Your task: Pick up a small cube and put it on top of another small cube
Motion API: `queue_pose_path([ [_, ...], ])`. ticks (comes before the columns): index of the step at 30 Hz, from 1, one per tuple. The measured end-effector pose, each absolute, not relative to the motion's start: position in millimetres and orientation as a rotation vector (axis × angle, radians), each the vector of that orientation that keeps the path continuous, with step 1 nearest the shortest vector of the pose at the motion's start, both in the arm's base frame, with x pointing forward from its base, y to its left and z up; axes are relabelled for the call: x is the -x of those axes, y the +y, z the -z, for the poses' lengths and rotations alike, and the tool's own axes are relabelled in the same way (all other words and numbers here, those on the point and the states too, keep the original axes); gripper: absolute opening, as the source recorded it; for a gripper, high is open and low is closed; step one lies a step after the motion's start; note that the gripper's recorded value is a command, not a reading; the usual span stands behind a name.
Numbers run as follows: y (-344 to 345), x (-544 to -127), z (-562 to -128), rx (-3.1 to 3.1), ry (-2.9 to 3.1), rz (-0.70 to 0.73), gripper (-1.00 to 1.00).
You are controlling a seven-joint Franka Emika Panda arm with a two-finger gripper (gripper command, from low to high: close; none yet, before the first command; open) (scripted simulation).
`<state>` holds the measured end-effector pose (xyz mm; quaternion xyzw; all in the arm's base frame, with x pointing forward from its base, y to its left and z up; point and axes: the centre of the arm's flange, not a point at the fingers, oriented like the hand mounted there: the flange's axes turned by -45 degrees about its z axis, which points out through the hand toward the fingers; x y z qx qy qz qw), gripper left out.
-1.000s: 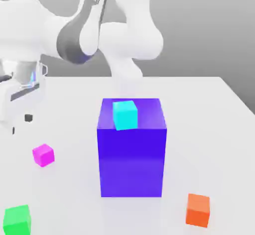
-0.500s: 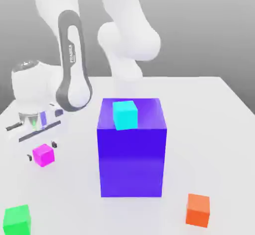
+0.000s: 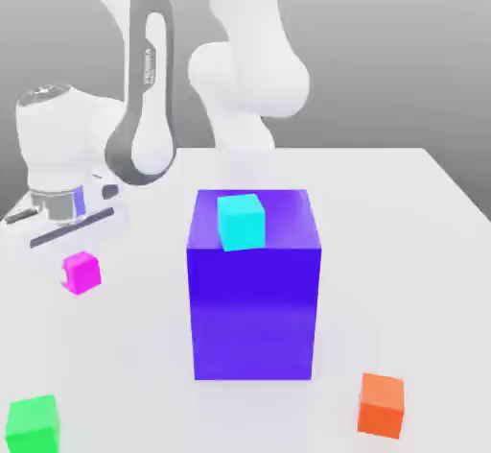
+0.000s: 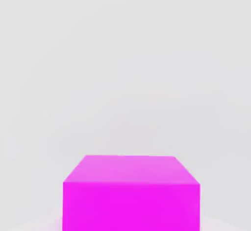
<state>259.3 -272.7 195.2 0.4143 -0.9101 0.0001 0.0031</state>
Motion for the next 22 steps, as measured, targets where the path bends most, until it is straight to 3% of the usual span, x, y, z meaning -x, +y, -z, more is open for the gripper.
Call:
queue_pose_path([
  [14, -261.4, -459.7, -238.7, -1.231, -2.886, -0.002, -1.00],
  [18, -257.4, -477.6, -201.0, -1.221, -2.896, -0.004, -1.00],
  [19, -256.8, -477.8, -187.8, -1.221, -2.896, -0.003, 1.00],
  [22, -256.8, -477.9, -187.8, -1.221, -2.896, -0.003, 1.00],
])
